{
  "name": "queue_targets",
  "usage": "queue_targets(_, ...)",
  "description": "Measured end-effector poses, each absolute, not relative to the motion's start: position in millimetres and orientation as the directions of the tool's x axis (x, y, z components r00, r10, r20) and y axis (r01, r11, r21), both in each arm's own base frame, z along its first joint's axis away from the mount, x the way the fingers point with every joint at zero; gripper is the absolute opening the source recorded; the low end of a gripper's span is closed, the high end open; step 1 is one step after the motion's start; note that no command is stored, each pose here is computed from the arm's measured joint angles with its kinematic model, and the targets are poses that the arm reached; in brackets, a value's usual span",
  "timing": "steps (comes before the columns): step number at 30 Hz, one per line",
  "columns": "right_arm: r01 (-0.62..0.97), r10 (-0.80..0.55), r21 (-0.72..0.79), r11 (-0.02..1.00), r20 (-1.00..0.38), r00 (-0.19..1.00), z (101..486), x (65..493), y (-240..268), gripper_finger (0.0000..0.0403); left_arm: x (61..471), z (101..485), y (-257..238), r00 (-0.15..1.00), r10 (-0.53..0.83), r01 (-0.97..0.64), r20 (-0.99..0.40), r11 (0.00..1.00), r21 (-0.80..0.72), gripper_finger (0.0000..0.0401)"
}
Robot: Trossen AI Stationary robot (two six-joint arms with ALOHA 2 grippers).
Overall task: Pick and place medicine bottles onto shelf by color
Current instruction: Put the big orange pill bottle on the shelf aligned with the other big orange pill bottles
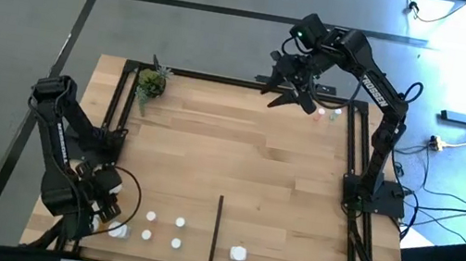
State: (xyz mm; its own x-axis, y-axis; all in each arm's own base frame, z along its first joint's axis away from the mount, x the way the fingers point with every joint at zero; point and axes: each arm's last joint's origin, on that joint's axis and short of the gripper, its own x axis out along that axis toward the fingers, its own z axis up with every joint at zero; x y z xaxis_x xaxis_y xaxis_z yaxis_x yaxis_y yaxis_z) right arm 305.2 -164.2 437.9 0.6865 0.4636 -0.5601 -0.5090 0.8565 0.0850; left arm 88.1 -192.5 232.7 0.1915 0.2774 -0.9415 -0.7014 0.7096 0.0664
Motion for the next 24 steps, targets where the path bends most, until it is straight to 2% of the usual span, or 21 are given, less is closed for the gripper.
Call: queue_targets(24, -0.509, 0.460, 0.077, 0.857, -0.557, 0.691, 438.3, 305.8, -164.6, 0.0208, 88.0, 231.9, -194.2, 0.173, 0.253, -0.682, -0.952, 0.728, 0.069, 0.0187)
